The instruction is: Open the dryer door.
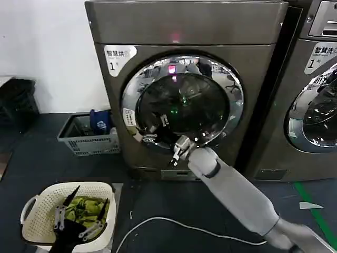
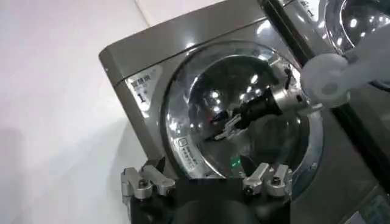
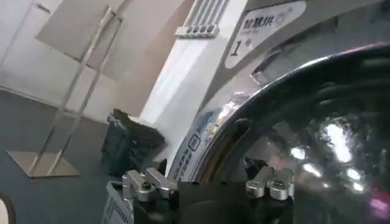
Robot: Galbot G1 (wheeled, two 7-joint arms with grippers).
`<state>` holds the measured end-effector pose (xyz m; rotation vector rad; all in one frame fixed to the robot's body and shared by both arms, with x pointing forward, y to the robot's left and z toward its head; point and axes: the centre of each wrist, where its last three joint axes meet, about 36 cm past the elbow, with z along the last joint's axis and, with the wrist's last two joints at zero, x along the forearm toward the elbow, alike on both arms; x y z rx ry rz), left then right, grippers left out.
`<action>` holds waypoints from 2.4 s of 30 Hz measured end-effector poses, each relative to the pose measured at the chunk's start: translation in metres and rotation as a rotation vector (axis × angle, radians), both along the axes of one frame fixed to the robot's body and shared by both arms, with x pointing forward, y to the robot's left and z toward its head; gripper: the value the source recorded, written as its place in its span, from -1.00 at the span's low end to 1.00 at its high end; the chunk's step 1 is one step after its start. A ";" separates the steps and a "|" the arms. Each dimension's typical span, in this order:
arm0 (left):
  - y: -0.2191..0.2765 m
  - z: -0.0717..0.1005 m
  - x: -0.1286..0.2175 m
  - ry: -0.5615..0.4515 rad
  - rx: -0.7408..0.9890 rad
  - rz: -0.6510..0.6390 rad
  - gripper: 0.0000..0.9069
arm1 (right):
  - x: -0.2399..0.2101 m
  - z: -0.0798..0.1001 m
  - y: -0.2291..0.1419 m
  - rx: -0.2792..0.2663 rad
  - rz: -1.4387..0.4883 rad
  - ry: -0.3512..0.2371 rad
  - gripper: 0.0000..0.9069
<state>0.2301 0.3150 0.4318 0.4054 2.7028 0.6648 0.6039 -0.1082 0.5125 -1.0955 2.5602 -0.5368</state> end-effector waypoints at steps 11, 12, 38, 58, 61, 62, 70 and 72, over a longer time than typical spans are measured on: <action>0.000 0.000 -0.003 0.001 0.000 0.002 1.00 | 0.018 -0.002 0.018 -0.004 0.038 0.009 1.00; 0.000 0.000 -0.003 0.001 0.001 0.001 1.00 | 0.020 -0.003 0.019 -0.005 0.041 0.011 1.00; 0.001 0.000 -0.004 -0.002 0.002 0.003 1.00 | 0.050 -0.010 0.029 -0.046 0.266 0.006 1.00; 0.021 0.007 0.026 0.009 -0.137 0.119 1.00 | 0.015 -0.015 -0.026 -0.046 0.482 0.060 1.00; 0.022 0.008 0.035 0.012 -0.146 0.121 1.00 | 0.010 -0.015 -0.035 -0.039 0.535 0.057 1.00; 0.022 0.009 0.038 0.011 -0.147 0.117 1.00 | 0.009 -0.014 -0.038 -0.037 0.550 0.057 1.00; 0.021 0.017 0.057 -0.006 -0.150 0.093 1.00 | 0.000 -0.007 -0.066 -0.043 0.683 0.049 1.00; 0.021 0.017 0.061 -0.004 -0.151 0.085 1.00 | -0.002 -0.005 -0.075 -0.050 0.719 0.048 1.00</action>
